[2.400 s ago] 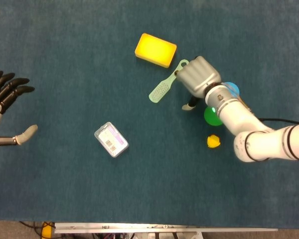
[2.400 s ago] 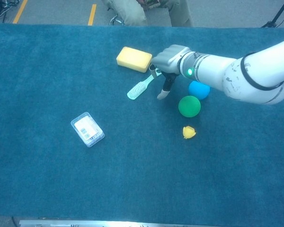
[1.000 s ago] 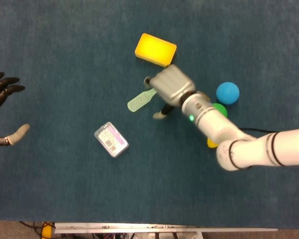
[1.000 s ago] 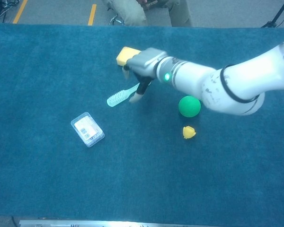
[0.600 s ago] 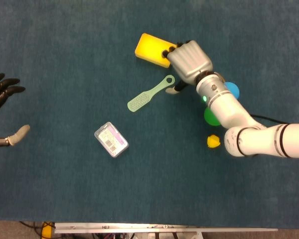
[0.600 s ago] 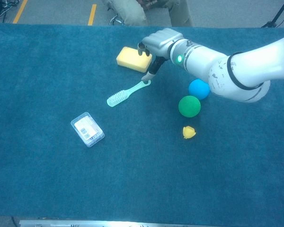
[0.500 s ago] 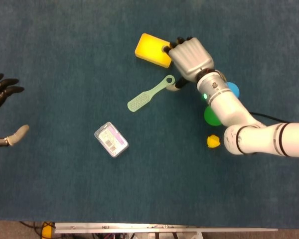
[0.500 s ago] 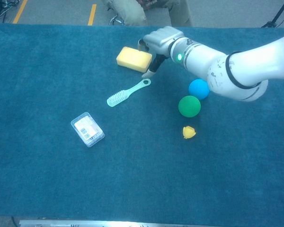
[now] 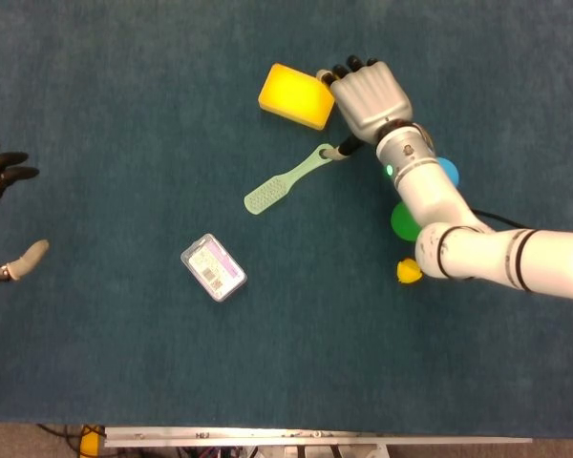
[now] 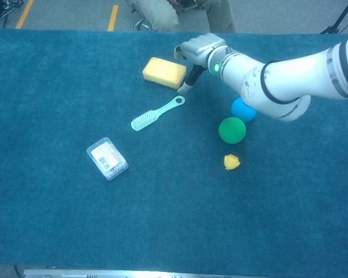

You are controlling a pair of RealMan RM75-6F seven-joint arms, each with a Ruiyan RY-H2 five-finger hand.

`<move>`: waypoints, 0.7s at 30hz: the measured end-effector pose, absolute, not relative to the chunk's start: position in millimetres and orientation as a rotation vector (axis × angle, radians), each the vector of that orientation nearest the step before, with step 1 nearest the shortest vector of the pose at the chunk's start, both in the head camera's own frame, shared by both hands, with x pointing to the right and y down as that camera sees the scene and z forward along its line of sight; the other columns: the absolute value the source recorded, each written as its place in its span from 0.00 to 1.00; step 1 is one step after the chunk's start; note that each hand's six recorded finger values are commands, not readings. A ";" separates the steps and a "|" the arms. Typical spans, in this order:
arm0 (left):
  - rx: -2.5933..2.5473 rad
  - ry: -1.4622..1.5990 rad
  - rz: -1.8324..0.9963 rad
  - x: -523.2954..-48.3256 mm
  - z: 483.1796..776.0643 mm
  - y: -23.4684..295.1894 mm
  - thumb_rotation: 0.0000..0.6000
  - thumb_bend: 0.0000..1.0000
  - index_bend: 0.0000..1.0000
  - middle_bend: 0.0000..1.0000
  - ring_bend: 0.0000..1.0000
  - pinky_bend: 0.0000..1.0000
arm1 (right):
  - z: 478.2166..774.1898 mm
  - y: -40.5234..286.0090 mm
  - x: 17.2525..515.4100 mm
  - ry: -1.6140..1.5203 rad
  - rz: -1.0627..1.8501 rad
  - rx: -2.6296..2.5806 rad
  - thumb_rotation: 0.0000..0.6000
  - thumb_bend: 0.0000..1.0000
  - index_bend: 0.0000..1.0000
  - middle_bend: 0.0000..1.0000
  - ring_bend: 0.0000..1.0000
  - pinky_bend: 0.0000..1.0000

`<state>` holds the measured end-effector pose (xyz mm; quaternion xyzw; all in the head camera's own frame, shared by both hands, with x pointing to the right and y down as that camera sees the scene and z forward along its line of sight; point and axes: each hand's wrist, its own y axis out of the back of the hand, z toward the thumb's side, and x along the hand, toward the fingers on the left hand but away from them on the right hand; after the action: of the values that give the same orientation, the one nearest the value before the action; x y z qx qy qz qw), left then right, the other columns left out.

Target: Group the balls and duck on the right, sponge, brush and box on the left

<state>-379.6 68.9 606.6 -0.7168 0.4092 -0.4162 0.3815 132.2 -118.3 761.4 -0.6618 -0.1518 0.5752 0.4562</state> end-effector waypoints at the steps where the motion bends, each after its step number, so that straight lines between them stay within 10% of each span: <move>1: -1.828 1.045 -1.063 -380.0 606.5 69.1 0.37 0.25 0.19 0.15 0.05 0.00 | 763.6 -118.5 132.1 -0.370 1.426 -1.634 0.64 0.05 0.15 0.21 0.12 0.24; 21: -1.819 1.057 -1.055 -380.3 603.6 66.9 0.37 0.25 0.19 0.15 0.05 0.00 | 770.8 -73.0 110.5 -0.170 1.365 -1.791 0.64 0.05 0.14 0.21 0.13 0.24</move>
<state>-380.3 66.9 603.6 -0.7137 0.4146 -0.4138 0.3840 110.5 -73.0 770.8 -0.7171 -0.0679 0.5463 0.4274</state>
